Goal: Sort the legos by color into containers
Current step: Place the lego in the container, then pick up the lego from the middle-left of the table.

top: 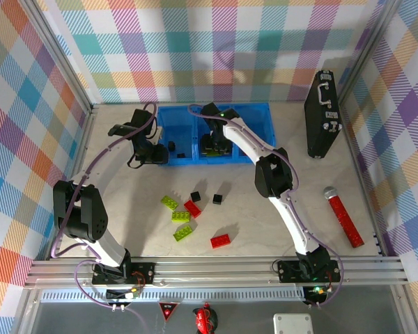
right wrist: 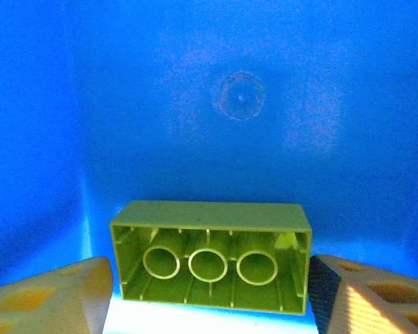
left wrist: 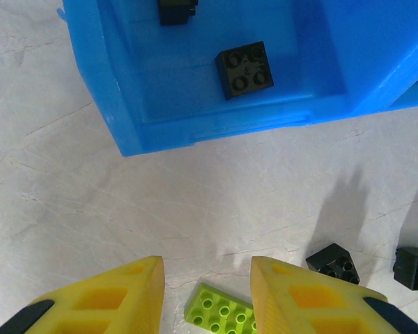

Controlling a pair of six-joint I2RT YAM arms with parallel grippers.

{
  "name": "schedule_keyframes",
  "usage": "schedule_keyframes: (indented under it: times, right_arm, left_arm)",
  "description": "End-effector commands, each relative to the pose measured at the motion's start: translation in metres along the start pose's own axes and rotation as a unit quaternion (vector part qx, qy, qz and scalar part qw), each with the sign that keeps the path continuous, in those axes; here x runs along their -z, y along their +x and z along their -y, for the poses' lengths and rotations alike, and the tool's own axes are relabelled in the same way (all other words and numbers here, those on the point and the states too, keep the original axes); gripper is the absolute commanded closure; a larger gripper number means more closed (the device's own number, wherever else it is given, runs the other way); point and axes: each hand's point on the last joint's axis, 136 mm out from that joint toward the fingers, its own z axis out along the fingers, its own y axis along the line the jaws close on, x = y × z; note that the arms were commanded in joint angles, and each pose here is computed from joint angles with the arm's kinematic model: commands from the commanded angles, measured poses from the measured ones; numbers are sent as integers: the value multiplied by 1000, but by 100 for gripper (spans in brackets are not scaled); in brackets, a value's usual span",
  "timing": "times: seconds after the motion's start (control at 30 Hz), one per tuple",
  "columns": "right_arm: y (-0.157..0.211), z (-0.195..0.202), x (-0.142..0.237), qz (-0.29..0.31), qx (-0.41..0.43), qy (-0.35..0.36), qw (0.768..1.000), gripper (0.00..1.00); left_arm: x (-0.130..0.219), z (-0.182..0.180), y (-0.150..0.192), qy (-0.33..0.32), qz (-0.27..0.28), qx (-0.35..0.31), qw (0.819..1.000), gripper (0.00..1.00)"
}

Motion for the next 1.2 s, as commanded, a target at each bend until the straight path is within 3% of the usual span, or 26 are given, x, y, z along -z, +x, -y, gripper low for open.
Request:
schedule_keyframes:
  times: [0.0,0.5,0.73,1.17]
  right_arm:
    - [-6,-3,40,21,-2,-7,1000,24]
    - [6,-8,109,37,34,-16,999,24]
    - [31,-1,137,31,58,-12,998,27]
    - [93,4,151,10,78,-5,997,28]
  left_arm:
    - [-1,-1,2,5,-3,1,1000,62]
    - [-7,-2,4,4,-6,12,1000,62]
    - [-11,2,2,15,-7,16,1000,62]
    - [-19,17,6,29,-13,17,999,61]
